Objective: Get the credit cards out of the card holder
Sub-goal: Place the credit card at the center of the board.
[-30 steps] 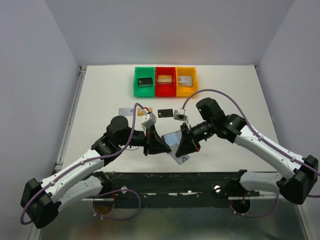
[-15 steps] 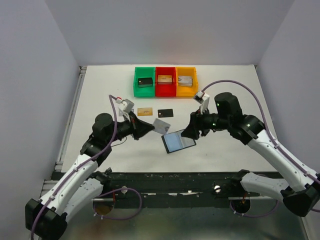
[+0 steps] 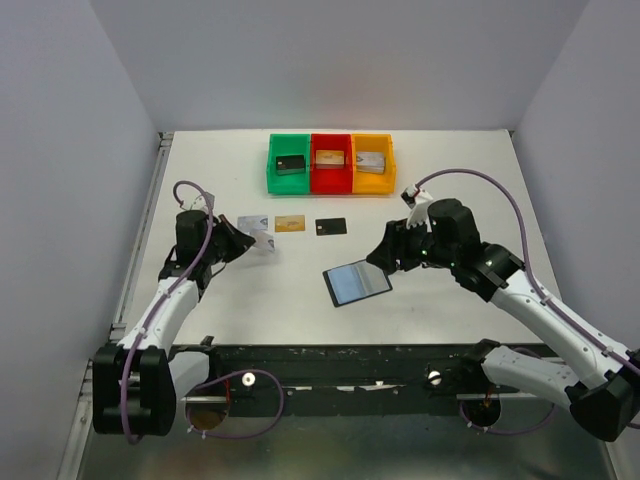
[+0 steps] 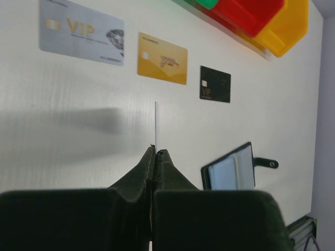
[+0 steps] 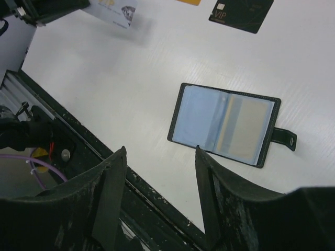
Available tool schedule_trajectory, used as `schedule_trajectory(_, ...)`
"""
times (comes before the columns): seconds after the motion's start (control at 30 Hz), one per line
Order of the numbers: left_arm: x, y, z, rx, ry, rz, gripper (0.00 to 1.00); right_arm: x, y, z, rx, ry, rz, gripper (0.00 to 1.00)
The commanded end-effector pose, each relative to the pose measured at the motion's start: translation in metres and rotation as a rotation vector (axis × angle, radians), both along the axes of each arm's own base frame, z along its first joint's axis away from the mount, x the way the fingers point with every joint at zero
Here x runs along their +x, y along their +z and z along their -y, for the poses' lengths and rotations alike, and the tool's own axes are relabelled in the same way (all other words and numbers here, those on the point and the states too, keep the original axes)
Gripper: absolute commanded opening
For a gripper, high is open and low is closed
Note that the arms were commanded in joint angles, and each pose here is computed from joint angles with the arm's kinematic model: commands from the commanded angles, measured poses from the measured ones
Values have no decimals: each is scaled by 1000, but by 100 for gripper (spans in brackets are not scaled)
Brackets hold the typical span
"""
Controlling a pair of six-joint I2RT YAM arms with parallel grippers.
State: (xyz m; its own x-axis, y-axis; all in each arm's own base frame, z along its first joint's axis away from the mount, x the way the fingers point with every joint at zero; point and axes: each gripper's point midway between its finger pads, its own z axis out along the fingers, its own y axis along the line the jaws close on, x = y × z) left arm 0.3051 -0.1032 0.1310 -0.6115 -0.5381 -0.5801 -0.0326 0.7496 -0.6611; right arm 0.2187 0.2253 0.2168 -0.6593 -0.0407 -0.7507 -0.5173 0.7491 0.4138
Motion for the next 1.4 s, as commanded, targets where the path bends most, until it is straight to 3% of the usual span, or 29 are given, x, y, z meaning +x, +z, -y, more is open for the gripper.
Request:
schedule_trajectory(0.0, 33, -2, -34, -9, 78, 27, 0, -3, -5, -22, 90, 58, -42, 62)
schedule_trajectory(0.33, 53, -28, -42, -130, 60, -27, 0, -6, -18, -30, 101, 98, -79, 60)
schedule_trajectory(0.77, 52, -54, -39, -143, 30, -112, 0, -4, -28, -34, 95, 111, -107, 60)
schedule_trajectory(0.93, 49, -62, -43, -117, 44, -151, 18, -3, -29, -35, 88, 112, -108, 60)
schedule_trajectory(1.13, 47, -64, -51, -81, 74, -171, 23, -3, -32, -35, 79, 111, -117, 60)
schedule_trajectory(1.37, 46, -65, -57, -50, 97, -192, 39, -3, -37, -35, 66, 113, -127, 60)
